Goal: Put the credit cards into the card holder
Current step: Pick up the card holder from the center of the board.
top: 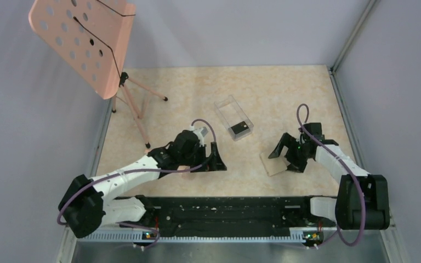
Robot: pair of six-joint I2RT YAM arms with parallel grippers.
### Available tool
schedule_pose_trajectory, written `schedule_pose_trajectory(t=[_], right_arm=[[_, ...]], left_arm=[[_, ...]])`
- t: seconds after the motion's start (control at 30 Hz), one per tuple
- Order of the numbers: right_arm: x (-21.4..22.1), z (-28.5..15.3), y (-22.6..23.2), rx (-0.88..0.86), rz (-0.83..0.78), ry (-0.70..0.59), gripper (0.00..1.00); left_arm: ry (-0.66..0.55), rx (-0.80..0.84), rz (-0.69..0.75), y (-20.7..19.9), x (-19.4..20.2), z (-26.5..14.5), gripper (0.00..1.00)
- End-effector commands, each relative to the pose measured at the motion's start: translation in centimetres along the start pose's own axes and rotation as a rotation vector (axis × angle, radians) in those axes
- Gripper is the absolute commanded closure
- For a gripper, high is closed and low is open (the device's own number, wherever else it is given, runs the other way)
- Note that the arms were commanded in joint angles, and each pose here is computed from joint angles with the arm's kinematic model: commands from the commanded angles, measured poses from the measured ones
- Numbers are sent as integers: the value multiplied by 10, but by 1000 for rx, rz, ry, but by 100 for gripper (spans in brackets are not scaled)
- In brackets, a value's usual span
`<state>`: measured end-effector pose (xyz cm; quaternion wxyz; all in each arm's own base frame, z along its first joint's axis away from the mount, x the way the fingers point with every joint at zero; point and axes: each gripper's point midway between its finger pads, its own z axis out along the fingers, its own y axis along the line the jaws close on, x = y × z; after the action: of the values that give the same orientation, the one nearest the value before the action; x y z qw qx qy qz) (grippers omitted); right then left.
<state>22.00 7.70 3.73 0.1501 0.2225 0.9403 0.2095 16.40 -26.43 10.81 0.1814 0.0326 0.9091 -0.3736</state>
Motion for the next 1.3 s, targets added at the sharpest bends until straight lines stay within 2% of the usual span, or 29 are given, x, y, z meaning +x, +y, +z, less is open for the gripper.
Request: schedule_pose_trajectory(t=[0.0, 0.17, 0.27, 0.37, 0.47, 0.67, 0.73, 0.83, 0.93, 1.17, 1.27], right_arm=[[31, 8, 19, -126, -6, 128, 1], [69, 12, 58, -219, -92, 214, 2], [84, 9, 68, -200, -160, 268, 1], [63, -5, 61, -111, -204, 160, 1], [43, -12, 51, -78, -180, 91, 1], [16, 3, 24, -2, -149, 86, 3], [16, 13, 29, -36, -144, 117, 10], [19, 26, 43, -120, -134, 165, 25], [16, 34, 42, -112, -133, 181, 28], [22, 46, 38, -46, -241, 219, 74], [30, 42, 50, -83, -306, 228, 88]], left_arm=[[-71, 94, 33, -51, -27, 13, 1], [-57, 111, 54, -72, -32, 30, 1], [-59, 106, 42, -79, -40, 35, 1], [-55, 93, 30, -80, -44, 42, 1], [-26, 72, 14, -76, -40, 50, 1], [-11, 80, -37, -72, -33, 49, 2], [-23, 84, -51, -71, -31, 45, 2], [-40, 76, -58, -67, -30, 41, 2], [-45, 66, -58, -65, -31, 38, 2], [-38, 39, -51, -61, -31, 40, 2], [-42, 23, -48, -57, -30, 39, 2]])
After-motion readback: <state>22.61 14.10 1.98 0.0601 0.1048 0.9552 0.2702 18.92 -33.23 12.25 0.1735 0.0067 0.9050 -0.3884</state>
